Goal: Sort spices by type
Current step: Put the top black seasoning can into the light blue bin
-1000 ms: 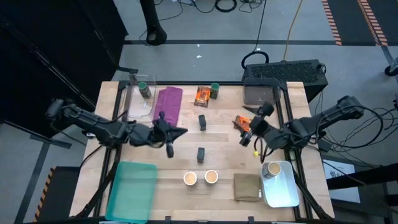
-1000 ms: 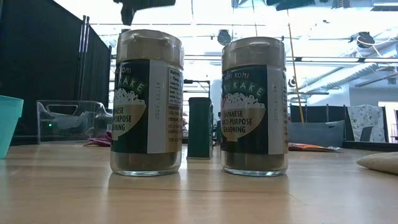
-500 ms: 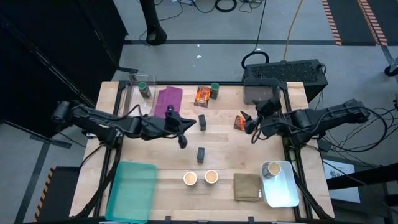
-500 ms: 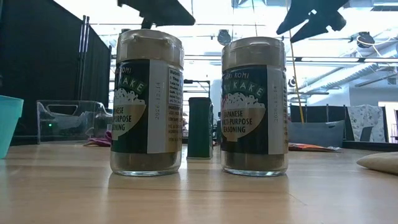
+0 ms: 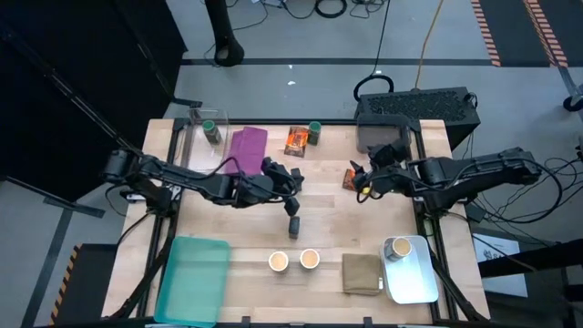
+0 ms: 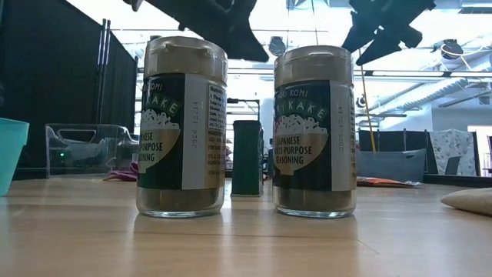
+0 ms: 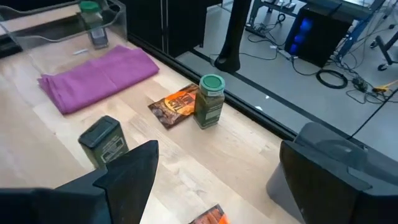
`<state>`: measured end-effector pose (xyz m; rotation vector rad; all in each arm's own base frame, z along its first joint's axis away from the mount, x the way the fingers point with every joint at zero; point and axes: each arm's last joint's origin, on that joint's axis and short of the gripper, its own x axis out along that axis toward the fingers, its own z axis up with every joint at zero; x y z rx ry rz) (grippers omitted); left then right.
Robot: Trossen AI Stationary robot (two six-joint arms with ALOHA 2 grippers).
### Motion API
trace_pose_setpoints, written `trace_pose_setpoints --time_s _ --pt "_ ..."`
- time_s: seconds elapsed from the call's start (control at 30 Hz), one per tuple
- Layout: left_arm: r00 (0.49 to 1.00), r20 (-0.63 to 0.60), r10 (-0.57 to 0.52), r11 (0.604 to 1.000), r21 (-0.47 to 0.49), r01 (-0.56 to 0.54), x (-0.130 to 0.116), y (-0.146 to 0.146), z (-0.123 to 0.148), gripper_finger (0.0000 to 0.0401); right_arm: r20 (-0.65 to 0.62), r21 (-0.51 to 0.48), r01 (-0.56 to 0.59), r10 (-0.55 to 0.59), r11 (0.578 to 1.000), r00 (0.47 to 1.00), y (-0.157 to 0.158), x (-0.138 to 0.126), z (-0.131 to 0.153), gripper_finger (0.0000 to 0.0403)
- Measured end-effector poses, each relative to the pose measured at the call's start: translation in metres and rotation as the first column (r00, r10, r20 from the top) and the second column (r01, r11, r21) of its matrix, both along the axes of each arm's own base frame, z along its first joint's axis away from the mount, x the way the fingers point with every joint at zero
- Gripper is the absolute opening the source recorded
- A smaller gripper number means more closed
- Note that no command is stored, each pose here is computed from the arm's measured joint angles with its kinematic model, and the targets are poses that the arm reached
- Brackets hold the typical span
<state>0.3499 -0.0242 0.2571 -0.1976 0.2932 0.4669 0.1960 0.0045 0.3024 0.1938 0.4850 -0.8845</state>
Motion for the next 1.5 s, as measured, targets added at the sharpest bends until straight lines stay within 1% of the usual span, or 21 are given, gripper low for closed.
trace_pose_setpoints --time_s 0.17,0.33,0.5,0.83,0.97,1.1,1.37,1.43,1.5 --pt "0.999 -0.033 0.006 1.000 -0.002 -0.006 0.000 0.000 -0.005 0.0011 -0.030 -0.010 0.011 -0.011 1.000 1.000 -0.004 0.003 -0.003 0.0318" --pt "0.999 -0.037 0.006 1.000 -0.001 -0.006 0.000 0.000 -0.006 0.0011 -0.046 -0.010 0.024 -0.025 1.000 0.999 -0.007 0.006 -0.006 0.0318" --pt "0.998 -0.063 0.006 1.000 0.002 -0.006 -0.001 0.000 -0.008 0.0011 -0.076 0.033 -0.026 0.029 0.999 0.997 -0.007 0.008 -0.008 0.0318" --pt "0.997 -0.070 0.014 1.000 -0.001 -0.014 -0.001 0.000 -0.009 0.0011 -0.092 0.024 -0.040 0.042 0.999 0.995 -0.007 0.008 -0.008 0.0318" --pt "0.998 -0.041 0.039 0.997 -0.061 -0.042 -0.001 0.000 -0.009 0.0011 -0.118 0.017 -0.043 0.045 0.999 0.992 -0.008 0.006 -0.009 0.0318" --pt "0.998 -0.034 0.050 0.993 -0.103 -0.053 -0.002 0.000 -0.010 0.0011 -0.184 0.007 -0.047 0.047 0.999 0.982 -0.008 0.002 -0.012 0.0318" --pt "0.998 -0.019 0.054 0.992 -0.116 -0.056 -0.002 0.000 -0.009 0.0011 -0.288 0.032 0.009 0.001 0.999 0.957 -0.009 -0.011 -0.019 0.0318" --pt "0.996 0.003 0.087 0.981 -0.174 -0.085 0.000 0.002 -0.010 0.0011 -0.297 0.037 0.020 -0.009 0.999 0.955 -0.009 -0.013 -0.020 0.0318" --pt "0.990 0.021 0.138 0.956 -0.264 -0.127 0.001 0.004 -0.015 0.0011 -0.299 0.038 0.025 -0.012 0.999 0.954 -0.009 -0.014 -0.020 0.0318"
